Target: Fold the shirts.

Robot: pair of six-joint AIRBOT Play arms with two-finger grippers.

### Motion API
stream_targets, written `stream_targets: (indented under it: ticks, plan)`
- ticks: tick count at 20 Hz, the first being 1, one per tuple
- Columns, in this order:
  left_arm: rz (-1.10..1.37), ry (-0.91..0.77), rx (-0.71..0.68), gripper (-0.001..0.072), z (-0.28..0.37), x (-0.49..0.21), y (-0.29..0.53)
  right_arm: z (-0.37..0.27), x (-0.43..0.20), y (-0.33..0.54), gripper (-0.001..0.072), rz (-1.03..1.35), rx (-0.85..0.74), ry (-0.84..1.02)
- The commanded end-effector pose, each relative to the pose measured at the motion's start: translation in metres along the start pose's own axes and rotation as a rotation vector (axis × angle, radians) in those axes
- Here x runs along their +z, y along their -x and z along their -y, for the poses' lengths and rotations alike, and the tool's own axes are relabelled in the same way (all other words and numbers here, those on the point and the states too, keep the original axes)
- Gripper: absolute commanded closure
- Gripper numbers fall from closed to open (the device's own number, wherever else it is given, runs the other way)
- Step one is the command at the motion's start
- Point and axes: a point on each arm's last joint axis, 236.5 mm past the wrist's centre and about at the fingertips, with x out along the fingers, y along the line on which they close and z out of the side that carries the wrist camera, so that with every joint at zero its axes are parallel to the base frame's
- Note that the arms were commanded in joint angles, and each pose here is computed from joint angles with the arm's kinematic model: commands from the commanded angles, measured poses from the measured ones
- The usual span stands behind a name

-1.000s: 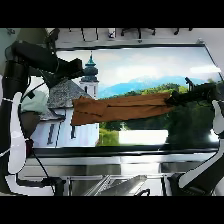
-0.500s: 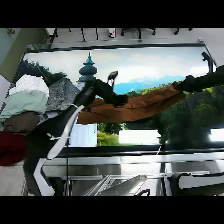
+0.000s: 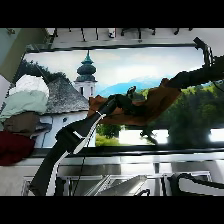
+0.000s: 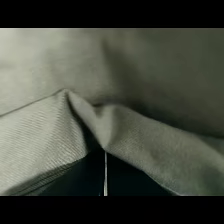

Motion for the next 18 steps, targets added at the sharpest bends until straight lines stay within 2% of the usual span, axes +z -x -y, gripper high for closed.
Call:
stream_targets:
  ticks: [1,5,10,12,15,18]
  plan:
    - [-0.031,0.073,-0.063,0.0693,0.009,-0.001,0.002,-0.009,-0.002,-0.005,0.0690,-0.014,0.006,-0.008]
    - [0.010,0.045,-0.121,0.0693,0.040,0.027,0.082,-0.008,-0.001,-0.005,0.0690,-0.012,0.005,-0.038]
    - [0.116,-0.069,-0.117,0.0693,0.058,0.037,0.301,-0.011,0.004,-0.021,0.0690,-0.014,0.023,-0.104]
    - [0.299,-0.118,-0.025,0.0693,0.056,0.036,0.407,-0.035,0.014,-0.042,0.0690,0.008,0.046,-0.099]
    - [0.628,-0.141,0.198,0.0693,0.042,0.012,0.556,-0.100,0.038,-0.104,0.0690,0.096,0.096,-0.071]
    - [0.766,-0.130,0.310,0.0693,0.041,-0.037,0.630,-0.175,0.049,-0.204,0.0689,0.197,0.160,-0.050]
